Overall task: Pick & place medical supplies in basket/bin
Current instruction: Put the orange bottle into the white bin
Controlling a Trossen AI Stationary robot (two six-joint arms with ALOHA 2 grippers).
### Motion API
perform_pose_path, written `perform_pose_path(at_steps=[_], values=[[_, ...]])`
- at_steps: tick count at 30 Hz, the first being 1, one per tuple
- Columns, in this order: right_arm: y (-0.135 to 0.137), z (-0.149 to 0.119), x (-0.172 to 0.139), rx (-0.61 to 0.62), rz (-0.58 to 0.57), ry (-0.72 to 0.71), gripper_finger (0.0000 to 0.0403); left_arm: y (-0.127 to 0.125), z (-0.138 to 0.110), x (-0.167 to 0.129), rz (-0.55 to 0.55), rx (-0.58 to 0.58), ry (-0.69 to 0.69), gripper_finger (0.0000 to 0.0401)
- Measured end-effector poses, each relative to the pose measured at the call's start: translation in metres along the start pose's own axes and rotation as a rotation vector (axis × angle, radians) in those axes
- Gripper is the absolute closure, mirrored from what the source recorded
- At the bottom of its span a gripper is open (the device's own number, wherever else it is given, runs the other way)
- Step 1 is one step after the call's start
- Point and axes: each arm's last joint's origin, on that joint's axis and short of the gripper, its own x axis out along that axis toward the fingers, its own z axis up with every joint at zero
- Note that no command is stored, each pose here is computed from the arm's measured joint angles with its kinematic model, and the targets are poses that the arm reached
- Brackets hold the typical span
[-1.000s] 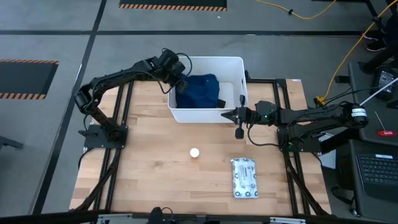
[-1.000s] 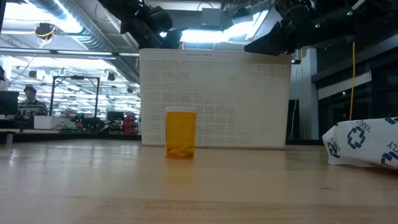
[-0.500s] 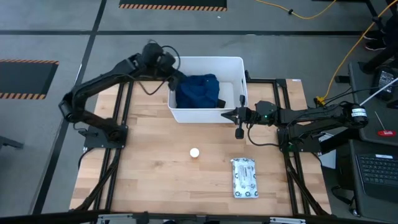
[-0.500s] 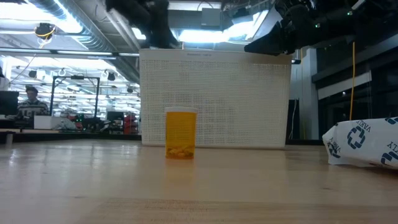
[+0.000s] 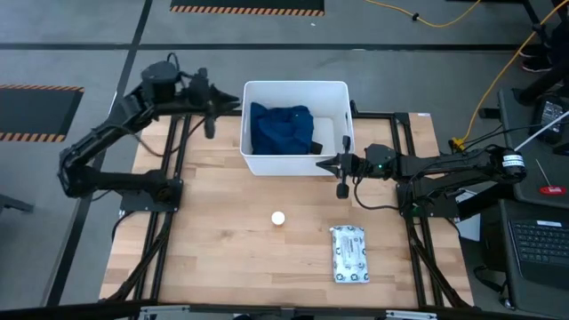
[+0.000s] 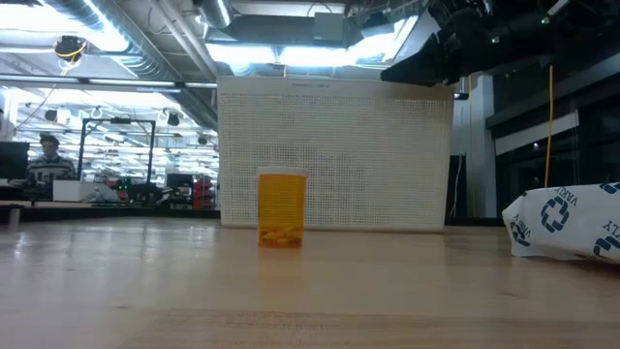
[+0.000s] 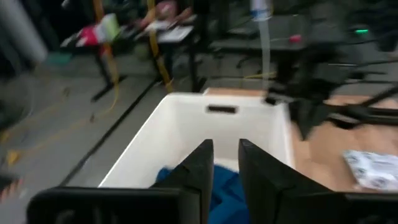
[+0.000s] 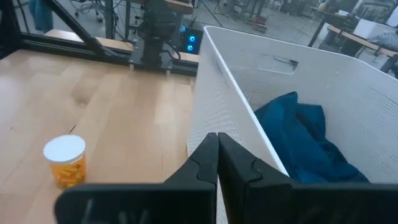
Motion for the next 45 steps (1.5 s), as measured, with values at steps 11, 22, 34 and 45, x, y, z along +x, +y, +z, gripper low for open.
perform_pose_path(at_steps=[11, 22, 34, 45], values=[[0.003, 0.001, 0.0, -0.004, 0.11, -0.03, 0.0395, -0.025, 0.0, -0.012, -0.208, 0.092, -0.004, 0.0392], [0.003, 0.001, 0.0, -0.006, 0.112, -0.028, 0.0395, -0.07, -0.064, 0.026, -0.376, 0.103, 0.034, 0.0399], [0.004, 0.0, 0.0, -0.01, 0.116, -0.015, 0.0395, -0.116, -0.157, 0.049, -0.4, 0.01, -0.063, 0.04], [0.005, -0.001, 0.0, -0.01, 0.125, -0.005, 0.0395, -0.156, -0.188, 0.052, -0.306, 0.04, 0.024, 0.04]])
